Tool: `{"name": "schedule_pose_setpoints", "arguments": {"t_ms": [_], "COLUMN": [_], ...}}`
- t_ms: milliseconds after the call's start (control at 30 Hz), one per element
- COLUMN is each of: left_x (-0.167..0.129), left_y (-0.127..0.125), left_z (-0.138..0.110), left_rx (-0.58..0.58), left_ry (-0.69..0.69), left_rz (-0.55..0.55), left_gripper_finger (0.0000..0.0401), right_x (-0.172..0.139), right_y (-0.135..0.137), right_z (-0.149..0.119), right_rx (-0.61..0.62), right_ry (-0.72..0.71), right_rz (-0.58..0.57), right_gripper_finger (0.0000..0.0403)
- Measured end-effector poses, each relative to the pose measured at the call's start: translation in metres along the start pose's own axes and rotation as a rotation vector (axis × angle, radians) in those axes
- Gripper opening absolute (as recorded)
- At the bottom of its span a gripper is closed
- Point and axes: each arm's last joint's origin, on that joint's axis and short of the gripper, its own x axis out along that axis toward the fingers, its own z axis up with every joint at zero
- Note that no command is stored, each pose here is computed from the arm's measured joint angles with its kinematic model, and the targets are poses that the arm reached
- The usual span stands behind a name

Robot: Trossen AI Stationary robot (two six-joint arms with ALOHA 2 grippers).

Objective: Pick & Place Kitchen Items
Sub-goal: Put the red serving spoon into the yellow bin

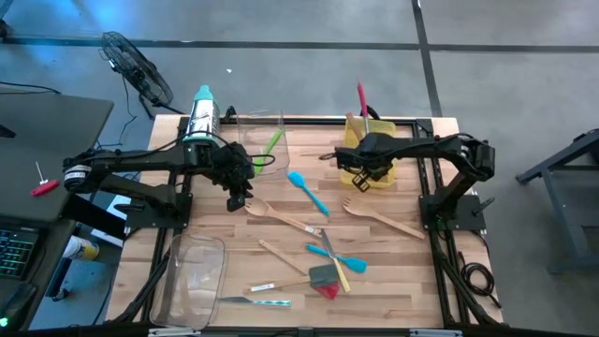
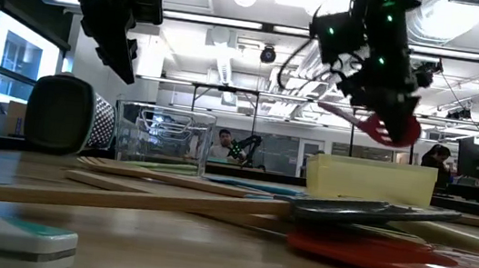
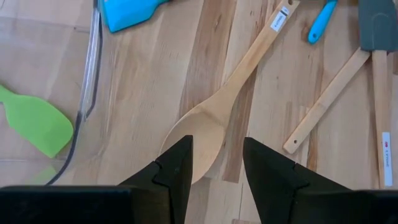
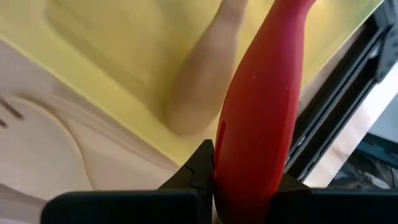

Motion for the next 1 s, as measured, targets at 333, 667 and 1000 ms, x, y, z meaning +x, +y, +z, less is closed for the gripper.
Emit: {"name": "schedule_pose_setpoints", "arguments": {"t_ms": [333,667,1000], "left_x": [0.0,0.0,0.0], "left_y": [0.0,0.0,0.0], "left_z": [0.005,0.005,0.005], "left_rx": [0.013,0.014,0.013], "left_ry": [-0.056,-0.055,-0.05], "left_rz": [-0.004,-0.004,-0.004], "left_gripper_finger": [0.0139,0.0139,0.0139], "right_x": [0.03,0.034,0.035], "right_y": [0.009,0.005,0.005], "right_z": [-0.007,0.002,0.005], "right_rx": [-0.006,0.021,0.045], "right_ry": [0.012,0.007,0.013], "right_rz": [0.021,0.082,0.129], "right_gripper_finger": [0.0022,0.0022,0.0035]}}
